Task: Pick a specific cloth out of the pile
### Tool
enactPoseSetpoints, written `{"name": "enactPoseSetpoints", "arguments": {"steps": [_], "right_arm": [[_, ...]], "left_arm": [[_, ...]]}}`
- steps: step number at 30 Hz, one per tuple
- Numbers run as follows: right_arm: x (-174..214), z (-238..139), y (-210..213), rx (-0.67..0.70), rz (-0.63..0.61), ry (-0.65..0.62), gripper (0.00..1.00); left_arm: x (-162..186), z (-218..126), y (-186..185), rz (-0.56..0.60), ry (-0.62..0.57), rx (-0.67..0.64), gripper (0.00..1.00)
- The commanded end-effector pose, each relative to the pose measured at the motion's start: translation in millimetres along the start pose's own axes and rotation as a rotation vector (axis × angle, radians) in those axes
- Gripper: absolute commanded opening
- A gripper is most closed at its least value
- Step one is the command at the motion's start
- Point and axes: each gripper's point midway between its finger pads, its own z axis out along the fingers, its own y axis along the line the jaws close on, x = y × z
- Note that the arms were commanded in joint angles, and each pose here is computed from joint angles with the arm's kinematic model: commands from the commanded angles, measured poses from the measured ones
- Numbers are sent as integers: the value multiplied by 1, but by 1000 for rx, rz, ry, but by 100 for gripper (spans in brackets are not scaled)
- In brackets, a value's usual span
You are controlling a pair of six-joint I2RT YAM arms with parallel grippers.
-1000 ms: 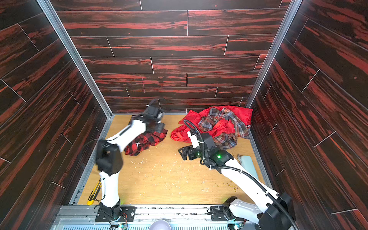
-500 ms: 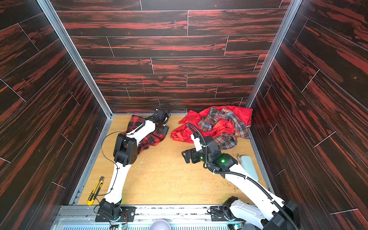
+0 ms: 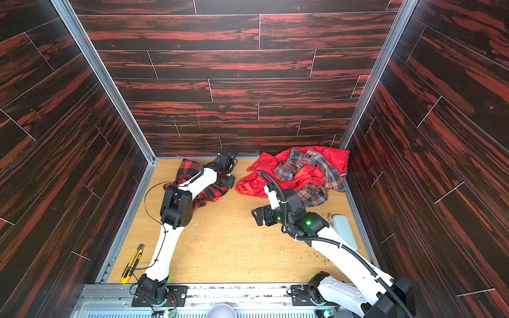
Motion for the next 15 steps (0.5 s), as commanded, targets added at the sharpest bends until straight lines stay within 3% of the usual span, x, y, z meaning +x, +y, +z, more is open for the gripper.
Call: {"name": "enactPoseSetpoints", "arguments": {"steps": [1, 5, 9, 15], "right_arm": [[5, -1, -1, 5, 2, 13, 98], [5, -1, -1, 7, -3, 13, 98], [4, -2, 0, 4, 1, 10, 99], [5, 0, 0, -1, 6, 7, 98]], "left_arm": [[22, 12, 5, -10, 90, -31, 38], [25, 5, 10, -9, 106, -61, 0], [2, -21, 14, -9, 8, -76, 0], [-38, -105, 37, 15, -150, -163, 0]]}}
